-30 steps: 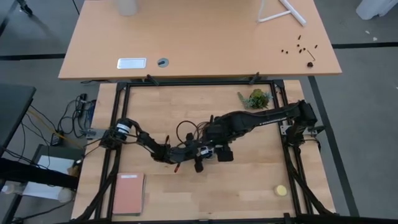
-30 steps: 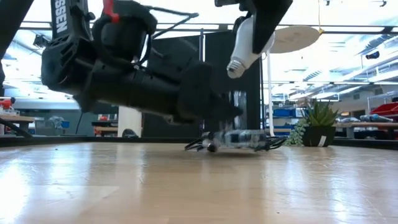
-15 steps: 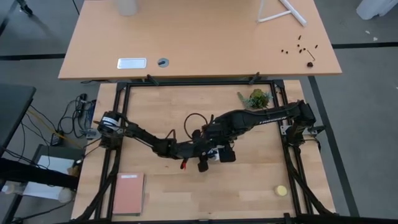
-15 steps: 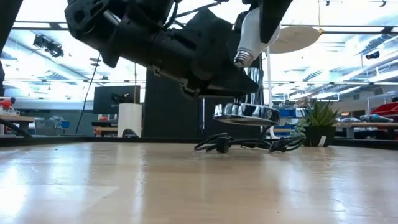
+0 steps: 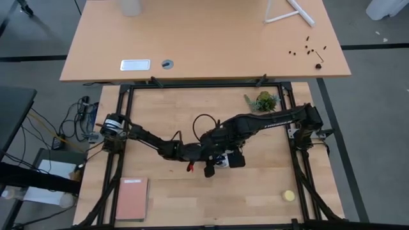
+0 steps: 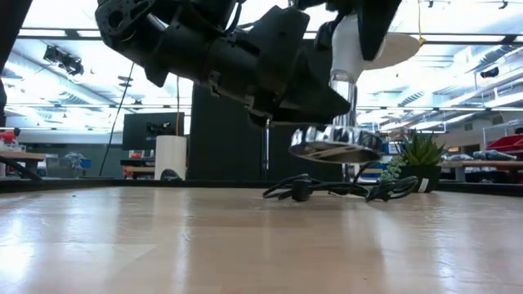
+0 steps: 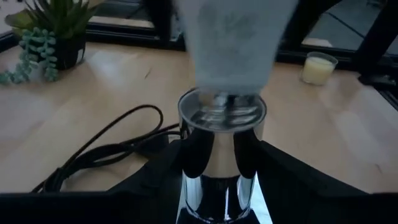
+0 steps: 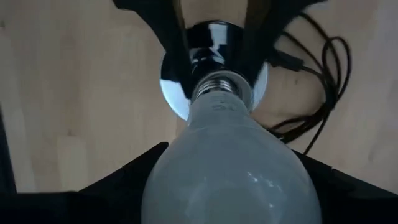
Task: Screw lightbulb
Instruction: Insert the lightbulb into the silver lamp
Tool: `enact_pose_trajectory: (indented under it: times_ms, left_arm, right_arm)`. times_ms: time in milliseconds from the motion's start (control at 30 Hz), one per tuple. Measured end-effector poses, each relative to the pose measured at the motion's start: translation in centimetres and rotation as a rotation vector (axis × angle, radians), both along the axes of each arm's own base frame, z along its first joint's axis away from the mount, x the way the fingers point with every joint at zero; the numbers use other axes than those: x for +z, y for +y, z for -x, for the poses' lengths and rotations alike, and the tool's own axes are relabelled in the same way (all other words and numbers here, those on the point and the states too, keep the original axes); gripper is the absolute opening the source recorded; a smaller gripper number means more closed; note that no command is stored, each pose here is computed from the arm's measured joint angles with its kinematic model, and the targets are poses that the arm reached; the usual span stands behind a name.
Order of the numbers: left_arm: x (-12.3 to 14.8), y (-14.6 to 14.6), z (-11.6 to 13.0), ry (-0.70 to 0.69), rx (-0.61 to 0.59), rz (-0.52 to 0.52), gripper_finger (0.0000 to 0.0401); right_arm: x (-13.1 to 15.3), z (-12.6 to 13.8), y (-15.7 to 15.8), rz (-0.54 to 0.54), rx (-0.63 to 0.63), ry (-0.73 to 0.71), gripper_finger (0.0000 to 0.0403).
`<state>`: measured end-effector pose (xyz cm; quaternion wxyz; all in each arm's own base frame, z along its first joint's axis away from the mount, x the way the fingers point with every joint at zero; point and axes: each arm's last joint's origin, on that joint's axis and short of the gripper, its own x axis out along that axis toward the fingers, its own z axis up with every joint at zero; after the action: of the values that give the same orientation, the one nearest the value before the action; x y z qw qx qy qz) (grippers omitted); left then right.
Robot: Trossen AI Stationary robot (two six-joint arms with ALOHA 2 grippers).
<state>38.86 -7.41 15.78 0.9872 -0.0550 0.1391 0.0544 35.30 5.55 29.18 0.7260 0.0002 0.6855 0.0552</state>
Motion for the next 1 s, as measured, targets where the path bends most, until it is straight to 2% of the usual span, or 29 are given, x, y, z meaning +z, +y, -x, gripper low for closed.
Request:
enact_pose_trajectory:
  times_ms: [233,600,1000]
  left_arm:
    - [-0.2,-0.1,-0.2,0.055,-0.019,-0.028,0.0184]
    - [-0.4,-0.1,-0.2,0.084,-0.018,-0.038,0.0184]
    - [-0.2,-0.5,-0.1,0.068,-0.007,-0.076,0.0184]
  right_arm:
    - [-1.6,-1.0,0.2,-0.003,0.041,0.024,0.0274]
    - [-1.6,-1.9,1.0,0.011,0.098,-0.092,0.0274]
    - [-1.4,-1.4,1.4,0.035,0.125,-0.064,0.0274]
